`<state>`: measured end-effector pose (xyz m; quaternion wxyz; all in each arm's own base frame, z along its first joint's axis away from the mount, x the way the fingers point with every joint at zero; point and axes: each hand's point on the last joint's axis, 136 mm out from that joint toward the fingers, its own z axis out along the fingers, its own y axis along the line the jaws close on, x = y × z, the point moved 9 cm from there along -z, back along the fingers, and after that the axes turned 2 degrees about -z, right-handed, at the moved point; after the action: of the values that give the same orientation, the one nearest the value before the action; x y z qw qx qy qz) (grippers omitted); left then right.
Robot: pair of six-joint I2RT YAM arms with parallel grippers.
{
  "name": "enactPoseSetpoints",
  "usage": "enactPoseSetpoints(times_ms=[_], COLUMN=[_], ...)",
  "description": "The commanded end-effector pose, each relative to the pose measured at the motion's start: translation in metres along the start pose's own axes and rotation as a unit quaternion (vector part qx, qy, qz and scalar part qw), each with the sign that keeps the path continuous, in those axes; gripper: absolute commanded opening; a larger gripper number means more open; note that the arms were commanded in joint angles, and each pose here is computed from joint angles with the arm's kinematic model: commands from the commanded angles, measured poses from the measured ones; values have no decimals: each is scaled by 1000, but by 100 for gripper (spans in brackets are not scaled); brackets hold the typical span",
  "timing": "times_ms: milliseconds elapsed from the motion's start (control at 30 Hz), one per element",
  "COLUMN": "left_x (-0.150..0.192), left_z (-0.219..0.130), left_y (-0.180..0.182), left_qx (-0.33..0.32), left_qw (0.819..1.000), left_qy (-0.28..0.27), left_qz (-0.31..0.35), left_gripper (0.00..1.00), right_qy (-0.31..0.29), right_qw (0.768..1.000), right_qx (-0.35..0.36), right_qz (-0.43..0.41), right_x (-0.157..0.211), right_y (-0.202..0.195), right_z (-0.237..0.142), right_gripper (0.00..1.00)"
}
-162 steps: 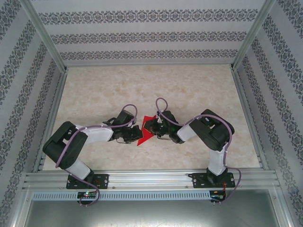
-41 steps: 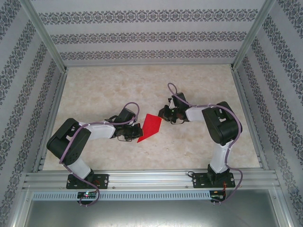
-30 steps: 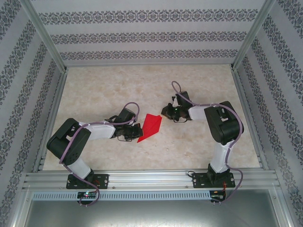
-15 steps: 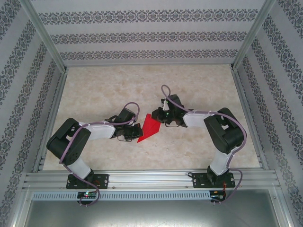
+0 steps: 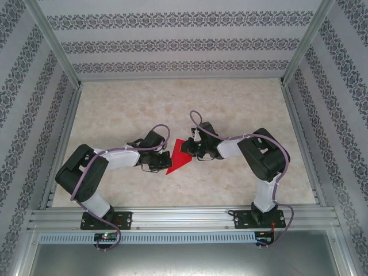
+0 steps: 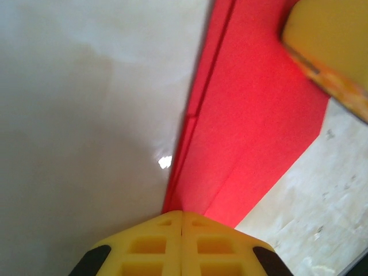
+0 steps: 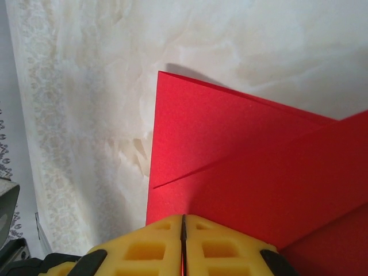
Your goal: Fold a paper plane with a square sheet of paper (pick it up from the middle)
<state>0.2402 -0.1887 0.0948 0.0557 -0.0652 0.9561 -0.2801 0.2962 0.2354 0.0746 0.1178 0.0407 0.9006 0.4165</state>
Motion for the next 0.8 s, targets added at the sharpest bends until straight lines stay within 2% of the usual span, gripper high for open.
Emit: enactPoseSetpoints(times_ms=[0,200,333,567,767], left_x=[3,-16,-22,-30,-38], left_z=[-21,-18,-7,6,21], left_y=[-4,-33,-30,-38,-37], left_qx=[-37,41,41,86,88], left_qw=[999,999,999,996,996], left_qy=[24,20,20,22,28], left_qz=[12,9,-5,-5,-17], left_gripper=[9,8,8,9,10], right_qy=[21,23,26,27,28], right_qw=[997,997,997,997,997], right_qx=[65,64,63,64,64], right_qz=[22,25,25,28,31], right_x=[14,15,15,17,18], right_y=[-35,-37,-37,-40,-41], right_z=[2,4,5,7,8], right_gripper=[9,9,9,9,9])
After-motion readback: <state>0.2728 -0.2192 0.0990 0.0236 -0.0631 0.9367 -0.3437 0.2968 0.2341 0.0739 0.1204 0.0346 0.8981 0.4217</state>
